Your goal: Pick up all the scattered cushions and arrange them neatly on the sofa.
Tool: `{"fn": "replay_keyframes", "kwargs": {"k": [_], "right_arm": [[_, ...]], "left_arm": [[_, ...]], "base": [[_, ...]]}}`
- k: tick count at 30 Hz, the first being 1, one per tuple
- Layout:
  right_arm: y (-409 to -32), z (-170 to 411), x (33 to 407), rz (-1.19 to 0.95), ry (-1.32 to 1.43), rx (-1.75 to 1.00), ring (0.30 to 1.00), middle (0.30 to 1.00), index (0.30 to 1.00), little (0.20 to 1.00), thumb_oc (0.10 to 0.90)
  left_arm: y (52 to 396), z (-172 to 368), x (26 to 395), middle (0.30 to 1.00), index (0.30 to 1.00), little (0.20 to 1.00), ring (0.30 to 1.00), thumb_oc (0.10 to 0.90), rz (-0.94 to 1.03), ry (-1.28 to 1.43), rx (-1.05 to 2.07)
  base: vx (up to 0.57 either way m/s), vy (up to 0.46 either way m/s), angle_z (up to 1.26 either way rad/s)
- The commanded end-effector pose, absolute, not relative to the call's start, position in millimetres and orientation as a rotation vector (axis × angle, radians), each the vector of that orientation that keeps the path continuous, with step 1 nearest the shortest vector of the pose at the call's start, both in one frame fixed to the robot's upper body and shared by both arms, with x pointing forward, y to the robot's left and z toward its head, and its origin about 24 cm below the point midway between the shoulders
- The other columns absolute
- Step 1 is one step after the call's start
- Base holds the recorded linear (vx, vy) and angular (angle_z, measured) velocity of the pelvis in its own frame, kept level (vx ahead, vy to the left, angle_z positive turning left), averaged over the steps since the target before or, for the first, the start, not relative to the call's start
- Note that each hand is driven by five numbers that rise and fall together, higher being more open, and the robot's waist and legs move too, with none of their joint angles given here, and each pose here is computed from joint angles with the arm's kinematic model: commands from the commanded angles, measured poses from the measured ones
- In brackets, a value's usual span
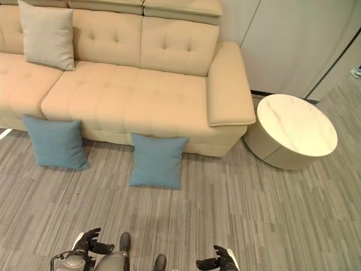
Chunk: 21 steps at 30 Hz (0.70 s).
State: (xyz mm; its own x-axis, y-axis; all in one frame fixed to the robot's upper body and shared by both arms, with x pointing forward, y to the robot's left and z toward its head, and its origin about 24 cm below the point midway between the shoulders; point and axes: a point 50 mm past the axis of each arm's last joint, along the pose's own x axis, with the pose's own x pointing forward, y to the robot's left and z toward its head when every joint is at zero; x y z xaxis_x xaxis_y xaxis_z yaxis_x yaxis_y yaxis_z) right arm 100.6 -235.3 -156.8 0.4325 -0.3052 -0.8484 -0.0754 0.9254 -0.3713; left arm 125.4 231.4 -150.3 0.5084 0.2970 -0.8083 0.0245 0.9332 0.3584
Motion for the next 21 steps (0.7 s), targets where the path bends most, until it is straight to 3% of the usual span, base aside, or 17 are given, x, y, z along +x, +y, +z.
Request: {"fn": "replay_keyframes", "kwargs": {"k": [1,10,21], "right_arm": [[-240.2,-150.7,112.9,-0.167,1.054,-0.387,0.9,0.9,0.9,0.9,0.8],[-231.0,-145.1,134.2,-0.131,0.985,-0.38,0.9,0.9,0.9,0.9,0.8],[-238.5,-145.1,130.1,-0.127,1.004,-0.412,0.9,0.9,0.9,0.9,0.8]], "left_arm": [[223.7,-152.9,121.4,0.9,0.9,0.9,0.9,0.8,0.118,1.029,0.367],[237.2,-145.7,132.5,0.9,0.9,0.9,0.9,0.8,0.137,0.992,0.394],[232.5,-149.7,126.4,0.9,0.9,0.9,0.9,0.8,0.098,1.02,0.408]], "base": [[0.18,0.189,-0.16],[0.12,0.142,-0.05],[0.18,-0.035,0.05]]}}
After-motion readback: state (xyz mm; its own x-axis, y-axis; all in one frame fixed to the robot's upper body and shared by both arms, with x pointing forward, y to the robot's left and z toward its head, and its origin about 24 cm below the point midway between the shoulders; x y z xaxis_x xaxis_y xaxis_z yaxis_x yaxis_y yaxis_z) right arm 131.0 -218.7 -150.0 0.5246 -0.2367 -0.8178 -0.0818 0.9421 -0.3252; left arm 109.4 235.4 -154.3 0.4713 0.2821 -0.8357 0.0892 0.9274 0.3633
